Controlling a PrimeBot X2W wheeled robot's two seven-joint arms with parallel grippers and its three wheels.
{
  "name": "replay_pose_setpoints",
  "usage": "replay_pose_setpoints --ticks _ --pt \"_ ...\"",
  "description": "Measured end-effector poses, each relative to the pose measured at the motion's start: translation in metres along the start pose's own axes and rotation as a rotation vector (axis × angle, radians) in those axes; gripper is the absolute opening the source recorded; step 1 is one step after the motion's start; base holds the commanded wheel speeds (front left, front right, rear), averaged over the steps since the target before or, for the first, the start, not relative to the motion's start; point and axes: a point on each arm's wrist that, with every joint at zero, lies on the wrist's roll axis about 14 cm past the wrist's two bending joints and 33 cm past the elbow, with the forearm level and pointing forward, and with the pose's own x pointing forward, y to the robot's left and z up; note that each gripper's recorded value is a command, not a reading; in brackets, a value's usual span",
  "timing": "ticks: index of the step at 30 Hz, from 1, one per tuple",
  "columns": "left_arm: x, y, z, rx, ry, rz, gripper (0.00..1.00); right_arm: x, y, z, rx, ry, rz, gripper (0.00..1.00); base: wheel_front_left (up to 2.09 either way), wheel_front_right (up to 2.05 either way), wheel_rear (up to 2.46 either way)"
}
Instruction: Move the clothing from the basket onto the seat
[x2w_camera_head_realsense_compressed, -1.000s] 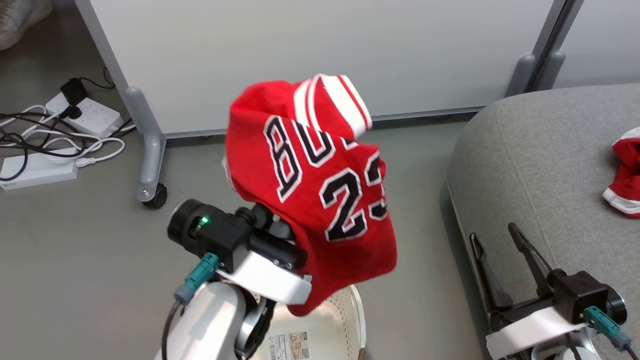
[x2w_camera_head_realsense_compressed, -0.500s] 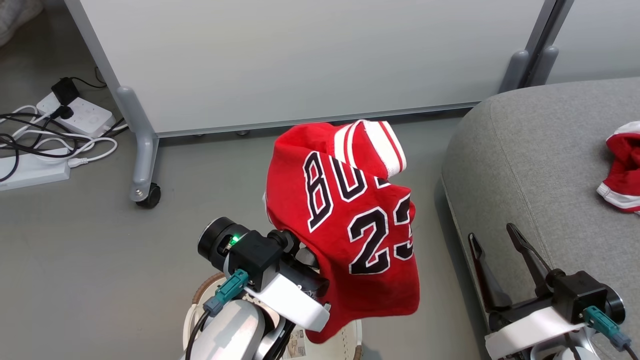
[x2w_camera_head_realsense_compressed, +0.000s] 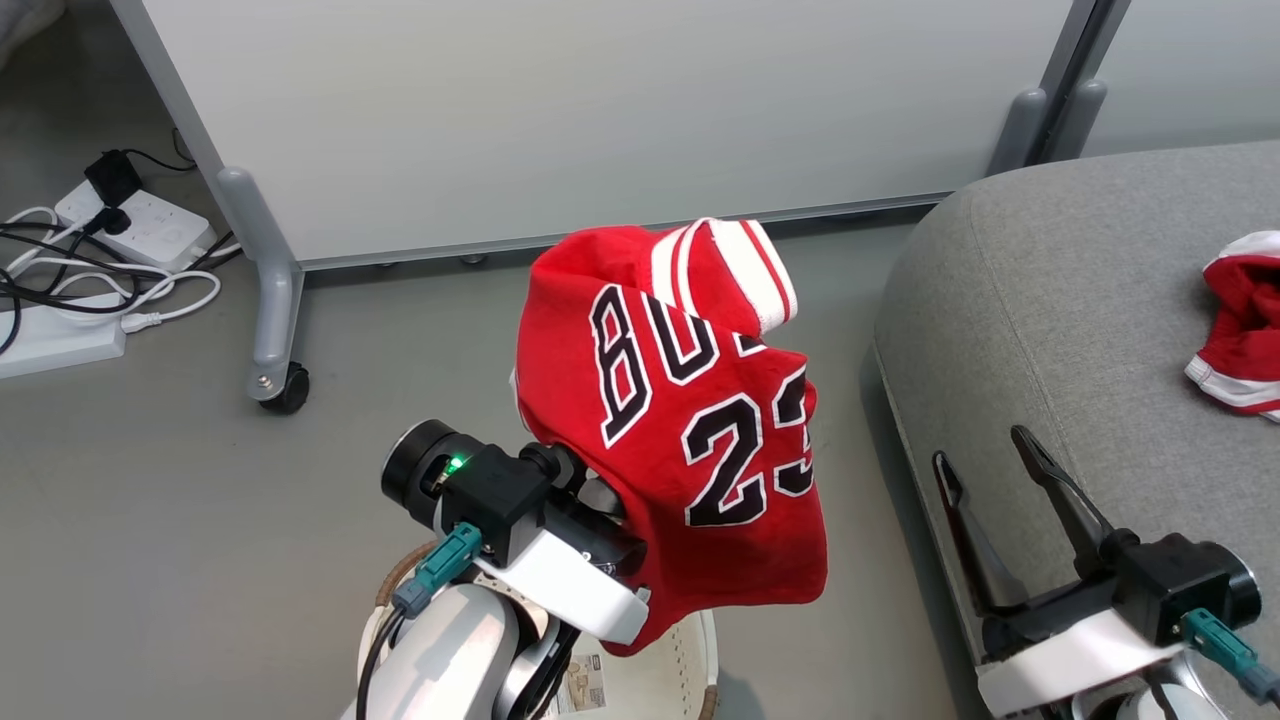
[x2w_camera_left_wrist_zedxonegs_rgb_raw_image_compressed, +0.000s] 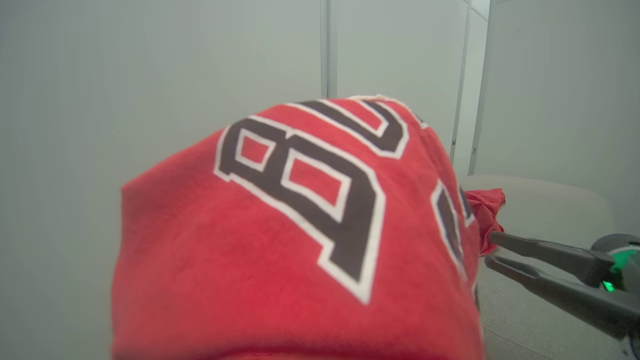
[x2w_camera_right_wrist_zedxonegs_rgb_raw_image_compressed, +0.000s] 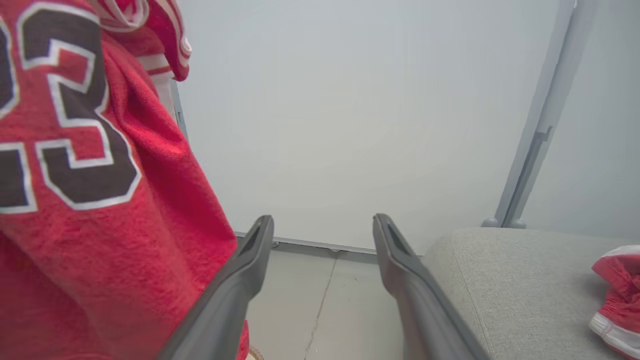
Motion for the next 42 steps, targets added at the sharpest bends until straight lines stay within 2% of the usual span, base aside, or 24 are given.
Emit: replay_pose_setpoints --ticks 3,6,17,23,27,42 --pt "0.001 0.002 -0.001 0.0 0.001 0.005 0.0 -0.002 0.009 0.01 -0.03 -0.02 0.06 1.0 0.0 0.0 0.0" --pt "0.002 0.003 -0.002 0.001 0.003 0.006 0.0 -0.002 0.018 0.022 -0.007 -0.055 0.1 1.0 0.0 0.0 0.0" --pt "0.004 0.0 -0.013 -0.008 0.028 -0.017 0.0 -0.004 0.069 0.035 -0.142 -0.073 0.382 1.0 0.0 0.0 0.0" --pt "0.002 -0.01 -0.018 -0.012 0.043 -0.05 0.0 0.002 0.082 0.029 -0.179 -0.061 0.45 1.0 0.0 0.0 0.0" --pt "-0.001 -0.018 -0.02 -0.013 0.054 -0.074 0.0 0.002 0.084 0.008 -0.19 0.006 0.476 1.0 0.0 0.0 0.0" --pt "-0.011 -0.047 -0.036 -0.038 0.106 -0.164 0.0 0.013 0.113 -0.012 -0.189 0.055 0.575 1.0 0.0 0.0 0.0"
